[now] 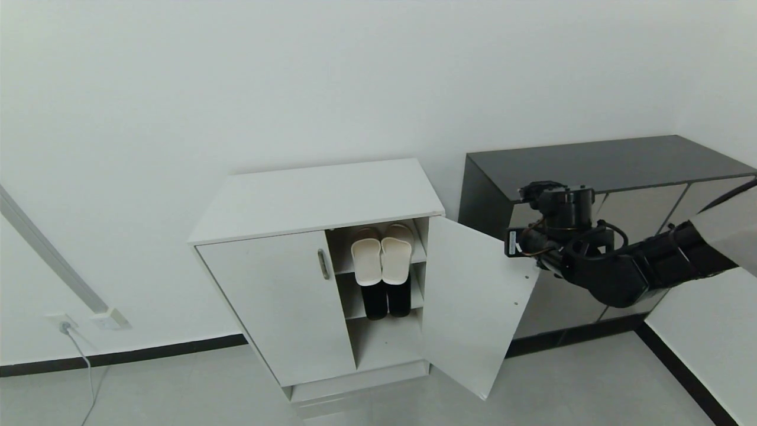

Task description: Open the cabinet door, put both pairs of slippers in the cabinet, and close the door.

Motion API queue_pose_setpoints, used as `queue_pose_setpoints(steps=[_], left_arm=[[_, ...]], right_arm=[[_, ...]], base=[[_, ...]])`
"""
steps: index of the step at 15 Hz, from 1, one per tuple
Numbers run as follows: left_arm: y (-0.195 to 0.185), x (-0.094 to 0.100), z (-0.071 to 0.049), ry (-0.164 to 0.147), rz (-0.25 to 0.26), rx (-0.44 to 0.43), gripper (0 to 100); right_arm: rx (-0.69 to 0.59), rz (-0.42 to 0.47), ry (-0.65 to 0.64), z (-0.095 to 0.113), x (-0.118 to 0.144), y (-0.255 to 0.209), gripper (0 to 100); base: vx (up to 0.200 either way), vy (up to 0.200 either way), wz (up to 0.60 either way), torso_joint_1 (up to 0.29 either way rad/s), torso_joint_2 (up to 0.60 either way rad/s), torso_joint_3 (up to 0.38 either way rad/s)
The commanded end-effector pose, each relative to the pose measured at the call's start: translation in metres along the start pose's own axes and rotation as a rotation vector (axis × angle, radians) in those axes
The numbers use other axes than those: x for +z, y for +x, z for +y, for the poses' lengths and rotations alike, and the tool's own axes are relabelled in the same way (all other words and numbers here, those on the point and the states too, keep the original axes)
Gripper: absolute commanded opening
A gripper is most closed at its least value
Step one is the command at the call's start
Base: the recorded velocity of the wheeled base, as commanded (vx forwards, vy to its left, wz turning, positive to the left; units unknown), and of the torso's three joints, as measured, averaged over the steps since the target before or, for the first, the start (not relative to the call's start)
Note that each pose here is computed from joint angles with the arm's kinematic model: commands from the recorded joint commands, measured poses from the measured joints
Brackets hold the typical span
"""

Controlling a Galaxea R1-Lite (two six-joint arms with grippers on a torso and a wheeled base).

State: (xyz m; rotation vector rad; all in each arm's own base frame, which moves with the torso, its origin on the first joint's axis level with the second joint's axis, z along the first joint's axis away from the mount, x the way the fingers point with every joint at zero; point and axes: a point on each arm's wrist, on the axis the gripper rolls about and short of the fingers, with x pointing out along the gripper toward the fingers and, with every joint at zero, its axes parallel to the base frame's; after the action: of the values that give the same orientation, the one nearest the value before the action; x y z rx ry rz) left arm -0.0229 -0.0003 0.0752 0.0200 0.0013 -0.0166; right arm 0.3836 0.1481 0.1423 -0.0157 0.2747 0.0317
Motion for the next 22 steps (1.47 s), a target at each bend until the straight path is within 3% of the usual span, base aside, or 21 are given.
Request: queue_pose_setpoints(steps=[1,9,15,22], left_arm=[[0.0,0.0,0.0,0.0,0.002,0.0,0],[0.0,0.0,0.0,0.0,0.0,-0.002,0],[0.0,0.0,0.0,0.0,0.002,0.0,0],[0.0,0.0,0.0,0.0,0.0,0.0,0]], right_arm=[[-0.026,0.028,-0.003,-0.006,-0.013,0.019,0],[-0.04,0.059,0.0,-0.014,-0.03,0.044,0],[-0.037,0.073,-0.006,-0.014,-0.037,0.038,0],[0.236,-0.001,-0.06,0.053,-0.049,-0.077,0]], base=[[0.0,0.0,0.0,0.0,0.0,0.0],[0.0,0.0,0.0,0.0,0.0,0.0],[0.0,0.0,0.0,0.0,0.0,0.0],[0.0,0.0,0.0,0.0,0.0,0.0]])
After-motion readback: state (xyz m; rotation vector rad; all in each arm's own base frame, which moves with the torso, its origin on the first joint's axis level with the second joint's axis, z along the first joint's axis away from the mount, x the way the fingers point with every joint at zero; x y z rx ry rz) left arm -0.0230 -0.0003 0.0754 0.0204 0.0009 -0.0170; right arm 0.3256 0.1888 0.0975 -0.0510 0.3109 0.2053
